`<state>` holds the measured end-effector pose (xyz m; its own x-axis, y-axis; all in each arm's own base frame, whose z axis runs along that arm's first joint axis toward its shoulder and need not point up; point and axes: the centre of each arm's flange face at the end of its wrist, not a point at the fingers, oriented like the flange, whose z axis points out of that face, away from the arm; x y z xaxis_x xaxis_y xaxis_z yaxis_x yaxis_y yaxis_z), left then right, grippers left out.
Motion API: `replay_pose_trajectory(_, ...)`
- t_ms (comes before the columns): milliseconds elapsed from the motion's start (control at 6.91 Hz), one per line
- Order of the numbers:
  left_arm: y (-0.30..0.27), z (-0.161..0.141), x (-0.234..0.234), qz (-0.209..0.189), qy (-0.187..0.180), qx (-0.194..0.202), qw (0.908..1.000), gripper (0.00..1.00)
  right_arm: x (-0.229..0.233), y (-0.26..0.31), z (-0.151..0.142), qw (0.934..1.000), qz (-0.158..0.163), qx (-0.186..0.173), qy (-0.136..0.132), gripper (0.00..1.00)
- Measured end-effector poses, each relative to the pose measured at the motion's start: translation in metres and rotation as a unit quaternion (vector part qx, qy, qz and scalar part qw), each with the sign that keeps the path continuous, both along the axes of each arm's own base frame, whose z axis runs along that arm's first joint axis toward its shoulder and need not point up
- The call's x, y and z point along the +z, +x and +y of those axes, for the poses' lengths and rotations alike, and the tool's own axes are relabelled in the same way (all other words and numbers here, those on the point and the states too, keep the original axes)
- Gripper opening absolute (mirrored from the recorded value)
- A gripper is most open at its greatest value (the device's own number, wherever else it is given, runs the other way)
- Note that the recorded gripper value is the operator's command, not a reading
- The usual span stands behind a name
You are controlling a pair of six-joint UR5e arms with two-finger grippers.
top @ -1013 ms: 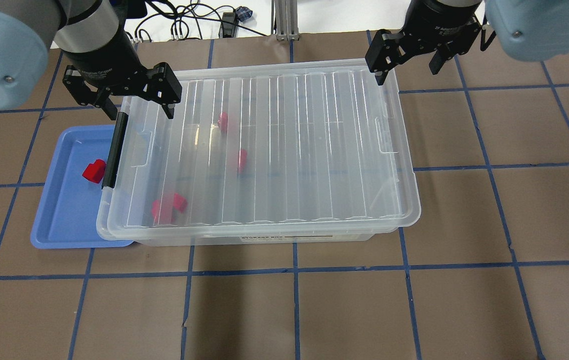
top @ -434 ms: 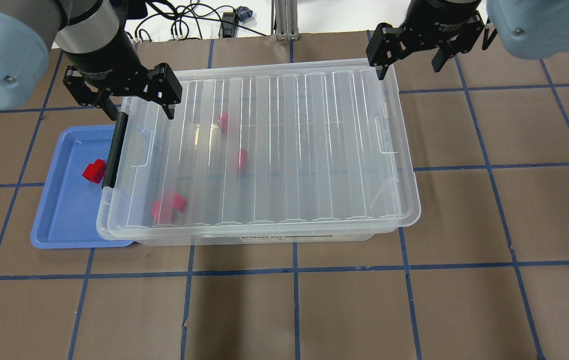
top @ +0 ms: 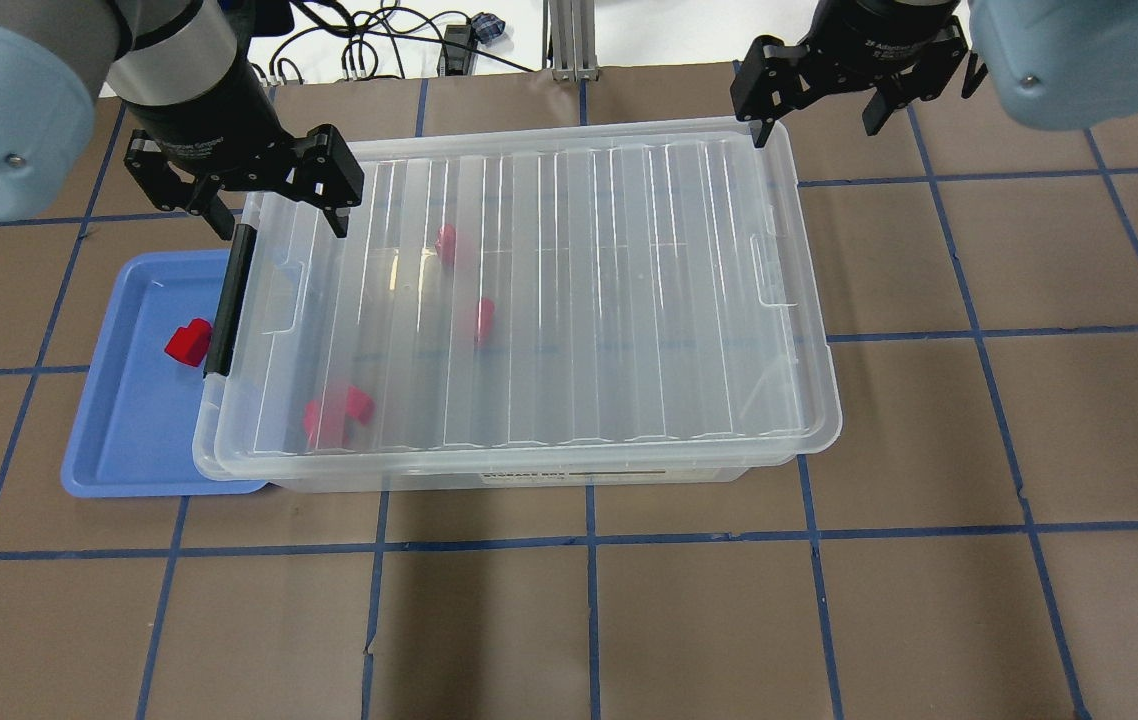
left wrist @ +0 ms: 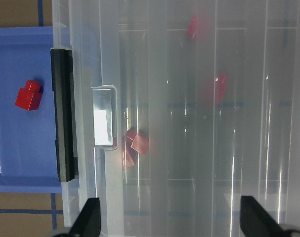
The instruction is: Place red block in blue tray from box
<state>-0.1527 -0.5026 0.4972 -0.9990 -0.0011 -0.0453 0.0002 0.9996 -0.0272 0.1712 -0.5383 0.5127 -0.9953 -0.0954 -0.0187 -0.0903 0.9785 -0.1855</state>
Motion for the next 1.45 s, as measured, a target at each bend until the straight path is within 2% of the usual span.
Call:
replay_pose_trajectory(289, 0.001, 0.000, 0.000, 0.000, 0.000, 0.001, 1.0000, 1.00, 0.000, 0.000, 0.002, 1.0000, 0.000, 0.000, 0.001, 1.00)
replay_pose_trajectory(434, 0.001, 0.000, 0.000, 0.000, -0.001, 0.001, 1.0000, 1.00, -0.001, 0.000, 0.004, 0.9999, 0.002, 0.000, 0.011, 1.00)
replay_pose_trajectory(868, 0.001, 0.000, 0.002, -0.001, -0.002, 0.000, 1.0000, 1.00, -0.003, -0.006, 0.016, 0.9977, 0.011, -0.005, 0.067, 1.00)
replay_pose_trajectory(1447, 0.001, -0.001, 0.003, 0.004, -0.008, 0.001, 1.0000, 1.00, -0.003, -0.008, 0.020, 0.9970, 0.019, -0.006, 0.075, 1.00)
